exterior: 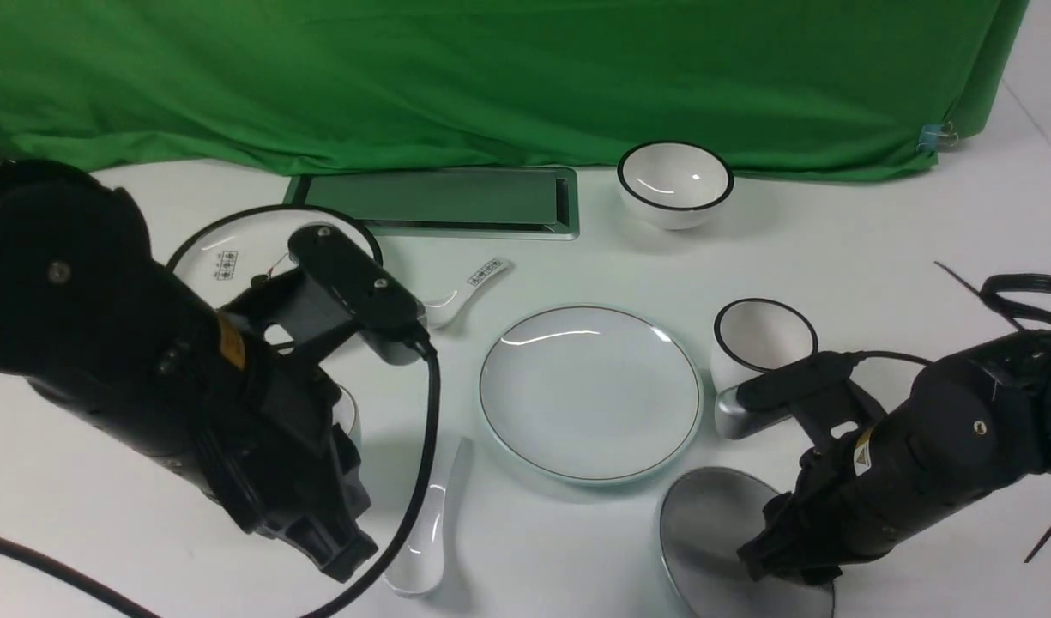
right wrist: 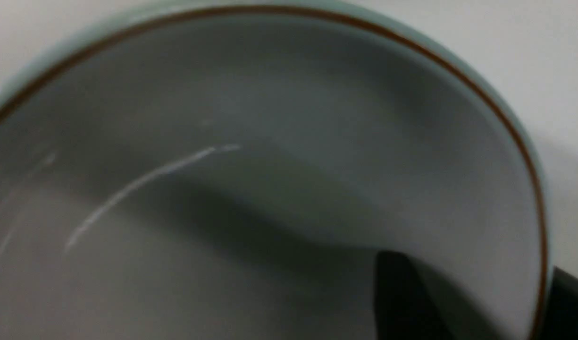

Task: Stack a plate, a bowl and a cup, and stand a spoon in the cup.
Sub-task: Use the right arm to grab a blue rice bowl, then use the right arm to put the blue rice bowl into the blue large plate in the middle

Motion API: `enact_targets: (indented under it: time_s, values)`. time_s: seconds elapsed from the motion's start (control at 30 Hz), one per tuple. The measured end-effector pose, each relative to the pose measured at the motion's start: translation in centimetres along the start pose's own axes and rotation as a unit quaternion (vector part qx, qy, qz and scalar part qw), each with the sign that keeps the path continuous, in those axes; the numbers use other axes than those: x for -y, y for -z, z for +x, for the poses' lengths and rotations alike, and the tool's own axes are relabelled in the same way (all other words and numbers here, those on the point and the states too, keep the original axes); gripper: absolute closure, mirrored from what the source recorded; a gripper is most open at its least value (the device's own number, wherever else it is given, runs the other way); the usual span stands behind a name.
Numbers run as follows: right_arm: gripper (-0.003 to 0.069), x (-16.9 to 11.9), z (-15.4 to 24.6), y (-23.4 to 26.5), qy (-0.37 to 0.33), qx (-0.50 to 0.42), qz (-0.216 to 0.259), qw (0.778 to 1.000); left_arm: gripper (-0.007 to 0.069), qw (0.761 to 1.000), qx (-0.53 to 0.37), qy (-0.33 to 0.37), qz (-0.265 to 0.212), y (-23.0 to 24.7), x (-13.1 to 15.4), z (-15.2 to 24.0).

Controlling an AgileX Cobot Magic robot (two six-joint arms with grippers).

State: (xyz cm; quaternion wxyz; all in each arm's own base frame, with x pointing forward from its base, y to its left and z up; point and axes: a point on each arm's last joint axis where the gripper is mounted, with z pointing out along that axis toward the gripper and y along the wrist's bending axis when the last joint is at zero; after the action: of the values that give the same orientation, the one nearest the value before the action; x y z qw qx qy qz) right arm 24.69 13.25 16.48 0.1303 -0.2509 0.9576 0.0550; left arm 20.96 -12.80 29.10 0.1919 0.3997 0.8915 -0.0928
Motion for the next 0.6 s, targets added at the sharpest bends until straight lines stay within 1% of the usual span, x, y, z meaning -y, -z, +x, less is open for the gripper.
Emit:
enact_targets:
  time_s: [0.03, 0.07, 0.13, 0.17, 0.23, 0.3, 0.43, 0.47, 0.53, 0.6]
  values:
    - [0.0496, -0.1, -0.3, 0.5, 0.002, 0.002, -0.003, 1.0, 0.0636, 1.0, 0.003, -0.001, -0.003, 0.0, -0.1, 0.0]
    - [0.0541, -0.2, -0.6, 1.0, 0.001, 0.007, -0.008, 1.0, 0.0636, 1.0, 0.004, -0.002, -0.005, 0.0, -0.1, -0.1]
    - [0.0594, -0.4, -1.4, 2.6, 0.012, 0.011, -0.017, 1.0, 0.0636, 1.0, 0.006, -0.004, -0.008, 0.0, -0.2, -0.1]
    - [0.0594, -0.4, -1.3, 2.6, 0.014, 0.008, -0.018, 1.0, 0.0636, 1.0, 0.006, -0.004, -0.009, 0.0, -0.2, -0.1]
    - [0.0593, -0.5, -2.6, 4.4, 0.038, 0.016, -0.015, 0.999, 0.0634, 1.0, 0.002, -0.006, -0.018, 0.0, -0.3, -0.1]
    - [0.0594, -0.5, -4.3, 6.3, 0.051, 0.042, -0.014, 0.998, 0.0634, 0.999, -0.003, -0.002, -0.032, 0.1, -0.6, 0.1]
    - [0.0594, -0.6, -8.4, 9.4, 0.064, 0.115, -0.008, 0.991, 0.0634, 0.997, -0.014, 0.033, -0.067, 0.2, -1.9, 0.5]
    - [0.0594, -0.6, -8.6, 9.5, 0.064, 0.118, -0.007, 0.991, 0.0634, 0.997, -0.015, 0.036, -0.07, 0.3, -2.1, 0.6]
    - [0.0594, -0.5, -10.8, 9.9, 0.066, 0.138, -0.006, 0.988, 0.0634, 0.994, -0.017, 0.064, -0.084, 0.4, -3.0, 1.0]
    - [0.0594, -0.4, -12.5, 9.0, 0.064, 0.138, -0.006, 0.988, 0.0634, 0.991, -0.016, 0.091, -0.092, 0.6, -3.9, 1.3]
